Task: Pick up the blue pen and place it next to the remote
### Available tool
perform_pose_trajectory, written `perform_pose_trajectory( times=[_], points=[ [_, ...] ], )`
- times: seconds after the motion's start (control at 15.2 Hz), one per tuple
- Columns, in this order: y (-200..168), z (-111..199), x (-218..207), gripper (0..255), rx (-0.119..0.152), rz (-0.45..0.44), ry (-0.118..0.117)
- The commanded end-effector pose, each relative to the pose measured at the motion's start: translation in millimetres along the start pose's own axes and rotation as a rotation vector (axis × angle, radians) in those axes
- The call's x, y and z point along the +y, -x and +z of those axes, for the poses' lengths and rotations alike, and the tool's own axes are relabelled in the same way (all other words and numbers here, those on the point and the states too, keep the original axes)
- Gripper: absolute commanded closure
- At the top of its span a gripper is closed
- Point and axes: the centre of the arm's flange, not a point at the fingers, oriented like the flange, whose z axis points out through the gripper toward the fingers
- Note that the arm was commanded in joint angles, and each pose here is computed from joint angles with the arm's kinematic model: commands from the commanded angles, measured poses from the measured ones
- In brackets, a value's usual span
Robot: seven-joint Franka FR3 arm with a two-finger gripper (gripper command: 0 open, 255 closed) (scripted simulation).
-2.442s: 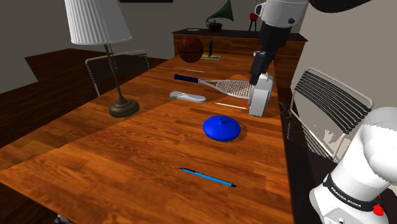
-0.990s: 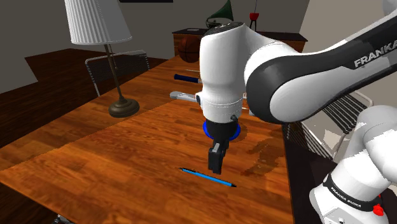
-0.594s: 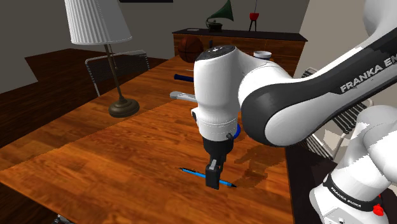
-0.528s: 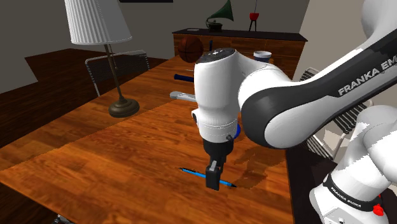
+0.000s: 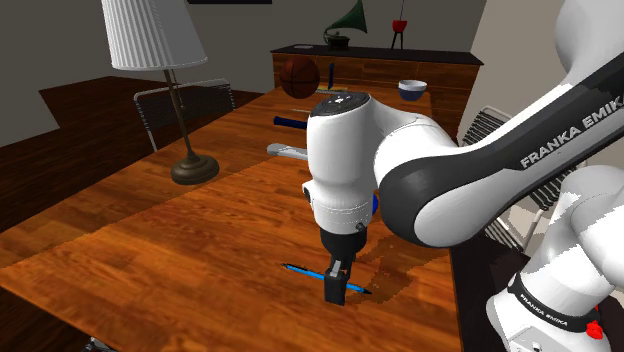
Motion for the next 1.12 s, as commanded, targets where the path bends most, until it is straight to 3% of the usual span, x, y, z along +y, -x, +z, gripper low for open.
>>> perform_pose_trajectory(
  times=[0.0,0.07,0.13,0.73,1.06],
  points=[
    [0,0,0,0,0.000,0.000,0.000],
    [0,0,0,0,0.000,0.000,0.000],
    [0,0,0,255,0.000,0.000,0.000],
    [0,0,0,255,0.000,0.000,0.000],
    [2,-26,1,255,0.000,0.000,0.000]
  ],
)
